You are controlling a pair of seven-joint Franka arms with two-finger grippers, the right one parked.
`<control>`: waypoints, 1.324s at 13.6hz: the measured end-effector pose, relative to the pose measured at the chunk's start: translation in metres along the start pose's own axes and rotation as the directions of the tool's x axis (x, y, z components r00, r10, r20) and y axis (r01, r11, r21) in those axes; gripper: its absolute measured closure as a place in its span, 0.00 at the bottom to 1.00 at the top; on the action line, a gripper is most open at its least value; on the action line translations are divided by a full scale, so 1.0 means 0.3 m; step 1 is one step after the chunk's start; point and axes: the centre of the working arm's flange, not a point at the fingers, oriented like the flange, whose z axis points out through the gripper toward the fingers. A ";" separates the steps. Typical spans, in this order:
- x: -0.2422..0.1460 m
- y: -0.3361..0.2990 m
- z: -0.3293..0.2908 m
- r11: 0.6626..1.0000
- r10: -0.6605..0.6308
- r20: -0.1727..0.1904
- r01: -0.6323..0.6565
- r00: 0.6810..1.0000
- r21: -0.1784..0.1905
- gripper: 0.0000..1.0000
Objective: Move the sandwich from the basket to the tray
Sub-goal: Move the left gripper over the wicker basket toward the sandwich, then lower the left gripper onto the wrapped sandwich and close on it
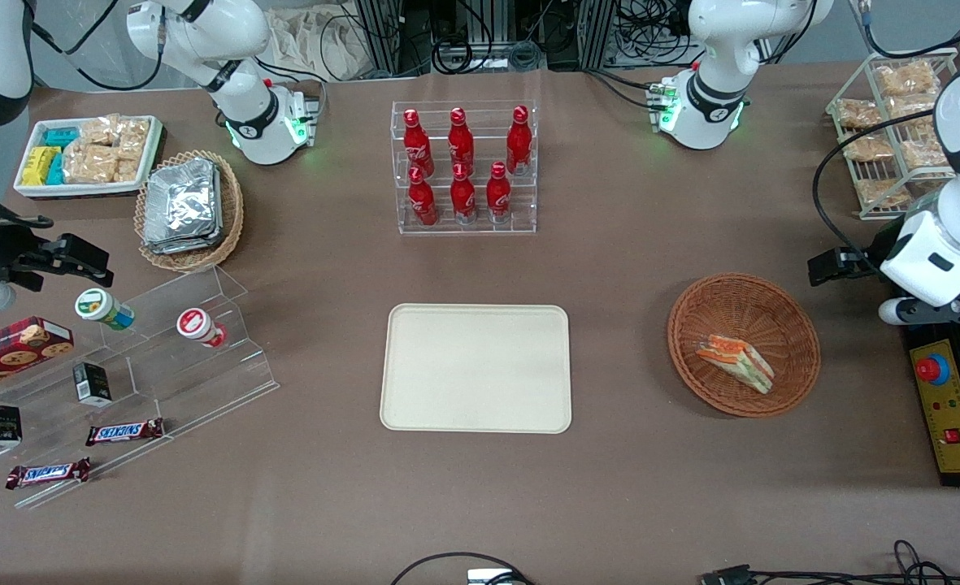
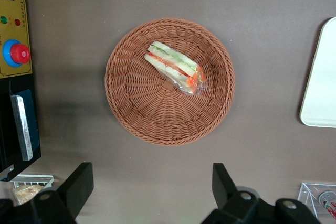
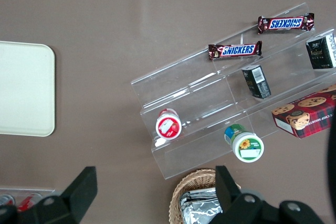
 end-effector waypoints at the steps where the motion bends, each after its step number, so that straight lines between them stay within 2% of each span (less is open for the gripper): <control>1: 0.001 0.000 0.001 1.000 0.001 0.001 -0.001 1.000 0.000 0.00; 5: 0.016 -0.002 -0.009 1.000 0.000 -0.005 0.000 1.000 -0.004 0.00; 8: 0.048 0.002 0.030 1.000 -0.017 0.027 0.017 1.000 -0.007 0.00; 10: 0.072 0.012 0.088 0.991 -0.130 0.041 0.131 0.991 -0.004 0.00; 11: 0.090 0.019 0.127 0.975 -0.222 0.024 0.223 0.975 -0.007 0.00; 13: 0.115 0.039 0.232 0.919 -0.394 -0.009 0.394 0.919 -0.022 0.00; 15: 0.126 0.052 0.359 0.850 -0.526 -0.023 0.525 0.850 -0.040 0.00; 16: 0.131 0.056 0.425 0.809 -0.587 -0.029 0.585 0.809 -0.053 0.00; 18: 0.143 0.064 0.554 0.705 -0.708 -0.029 0.704 0.706 -0.080 0.00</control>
